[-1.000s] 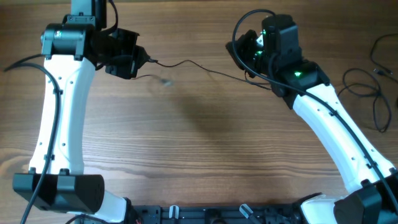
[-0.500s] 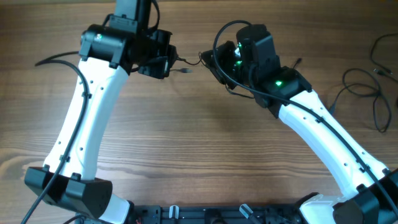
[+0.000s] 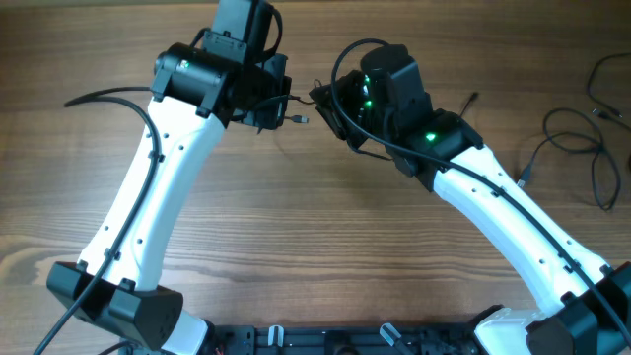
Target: Untangle cables
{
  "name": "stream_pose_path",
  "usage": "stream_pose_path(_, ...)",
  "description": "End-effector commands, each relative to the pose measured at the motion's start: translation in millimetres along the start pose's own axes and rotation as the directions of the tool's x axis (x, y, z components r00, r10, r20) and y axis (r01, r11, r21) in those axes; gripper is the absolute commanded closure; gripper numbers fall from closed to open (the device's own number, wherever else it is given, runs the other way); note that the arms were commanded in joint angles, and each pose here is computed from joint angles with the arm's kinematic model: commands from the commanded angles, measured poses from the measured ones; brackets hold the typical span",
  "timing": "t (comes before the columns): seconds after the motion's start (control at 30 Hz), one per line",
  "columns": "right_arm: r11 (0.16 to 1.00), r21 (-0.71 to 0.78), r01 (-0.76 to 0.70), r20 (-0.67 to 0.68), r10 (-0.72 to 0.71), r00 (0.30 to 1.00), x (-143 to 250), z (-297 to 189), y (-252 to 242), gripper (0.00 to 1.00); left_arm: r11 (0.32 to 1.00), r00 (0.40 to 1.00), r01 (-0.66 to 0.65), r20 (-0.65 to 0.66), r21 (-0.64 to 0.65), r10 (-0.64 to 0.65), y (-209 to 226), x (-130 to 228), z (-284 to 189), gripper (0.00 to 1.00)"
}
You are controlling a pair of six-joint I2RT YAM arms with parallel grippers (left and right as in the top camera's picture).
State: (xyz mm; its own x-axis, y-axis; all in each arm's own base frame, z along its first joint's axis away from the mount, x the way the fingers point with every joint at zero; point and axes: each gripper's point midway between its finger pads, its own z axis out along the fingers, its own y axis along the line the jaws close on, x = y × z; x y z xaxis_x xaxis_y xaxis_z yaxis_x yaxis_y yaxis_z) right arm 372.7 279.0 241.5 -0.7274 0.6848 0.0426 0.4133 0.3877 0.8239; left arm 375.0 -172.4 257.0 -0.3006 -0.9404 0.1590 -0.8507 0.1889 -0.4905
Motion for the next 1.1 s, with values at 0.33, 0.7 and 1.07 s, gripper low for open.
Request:
stream_pose_path(0.33,0.986,0.054,-0.155,-0.019,0.156,0.988,2.3,19.5,-15.3,0.78,1.000,0.989,-0.010,0.150,0.016,0.007,0.2,-3.2,3.6,0.96)
stream_pose_path(0.7,0.982,-0.065,-0.176,-0.113,0.168,0.979,11.1,29.5,14.7,0.79,0.999,0.986,-0.032,0.164,0.009,0.030,1.2,-5.8,3.2,0.96)
stream_pose_path(1.07,0.973,-0.054,-0.225,-0.141,0.216,0.966,15.5,29.0,14.5,0.79,1.000,0.989,-0.019,0.148,0.009,0.018,0.6,-7.8,3.3,0.96)
